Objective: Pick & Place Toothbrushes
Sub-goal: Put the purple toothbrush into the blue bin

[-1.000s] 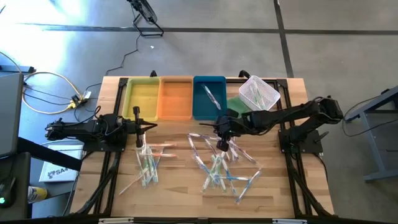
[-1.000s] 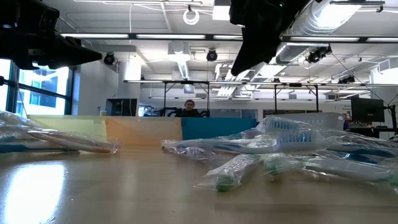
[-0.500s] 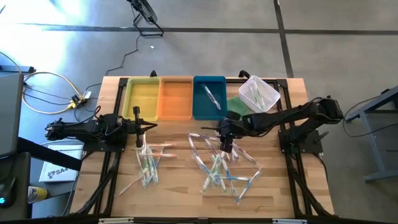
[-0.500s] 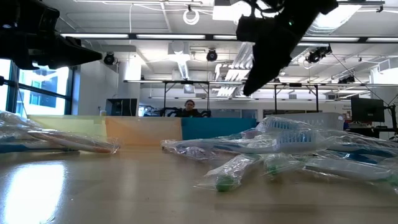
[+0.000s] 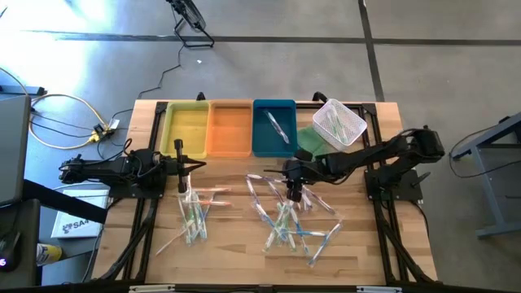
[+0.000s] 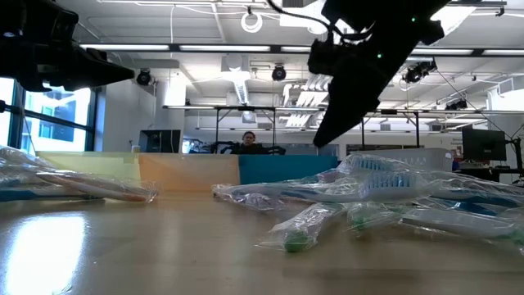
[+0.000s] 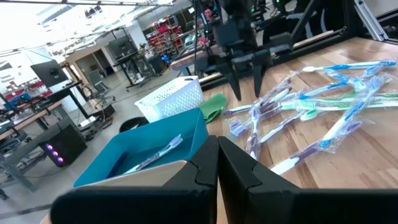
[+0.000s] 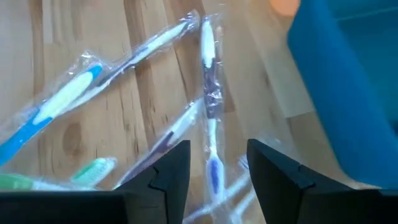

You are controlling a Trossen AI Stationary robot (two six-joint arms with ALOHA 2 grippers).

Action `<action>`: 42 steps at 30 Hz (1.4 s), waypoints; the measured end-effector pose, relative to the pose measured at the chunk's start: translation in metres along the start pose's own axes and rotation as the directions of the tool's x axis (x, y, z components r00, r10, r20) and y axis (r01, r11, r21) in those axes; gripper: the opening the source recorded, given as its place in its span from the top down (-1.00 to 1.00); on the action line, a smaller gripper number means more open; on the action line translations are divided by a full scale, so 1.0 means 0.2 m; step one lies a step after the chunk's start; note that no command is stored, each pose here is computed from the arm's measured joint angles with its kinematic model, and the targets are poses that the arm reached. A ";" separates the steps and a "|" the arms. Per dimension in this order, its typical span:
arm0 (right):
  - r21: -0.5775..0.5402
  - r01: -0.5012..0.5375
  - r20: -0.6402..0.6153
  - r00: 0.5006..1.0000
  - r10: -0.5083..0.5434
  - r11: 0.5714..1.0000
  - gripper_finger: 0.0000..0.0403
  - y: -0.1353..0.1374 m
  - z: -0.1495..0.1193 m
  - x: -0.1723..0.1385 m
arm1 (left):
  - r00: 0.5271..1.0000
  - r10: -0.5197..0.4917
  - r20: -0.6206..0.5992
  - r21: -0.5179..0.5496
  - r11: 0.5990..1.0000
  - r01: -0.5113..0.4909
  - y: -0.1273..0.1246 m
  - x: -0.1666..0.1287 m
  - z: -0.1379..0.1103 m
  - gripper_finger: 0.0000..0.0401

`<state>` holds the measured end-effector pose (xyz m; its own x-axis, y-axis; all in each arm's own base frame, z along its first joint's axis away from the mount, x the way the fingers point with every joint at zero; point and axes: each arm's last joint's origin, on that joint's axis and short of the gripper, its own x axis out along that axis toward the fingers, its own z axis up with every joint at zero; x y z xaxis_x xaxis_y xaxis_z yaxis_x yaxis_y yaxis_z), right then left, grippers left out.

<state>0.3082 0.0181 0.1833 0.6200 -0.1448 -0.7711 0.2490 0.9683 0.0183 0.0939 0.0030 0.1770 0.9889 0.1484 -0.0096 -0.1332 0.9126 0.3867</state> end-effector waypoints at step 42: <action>0.029 -0.012 -0.164 0.986 0.016 1.000 0.43 -0.08 -0.08 0.25 | 1.000 0.000 0.000 0.022 1.000 0.000 0.00 0.00 0.00 1.00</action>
<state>0.3240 -0.0006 0.1343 0.4932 -0.0936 -0.8649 0.2636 0.9635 0.0460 0.0939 0.0030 0.1770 0.9888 0.1486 -0.0100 -0.1317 0.9039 0.4070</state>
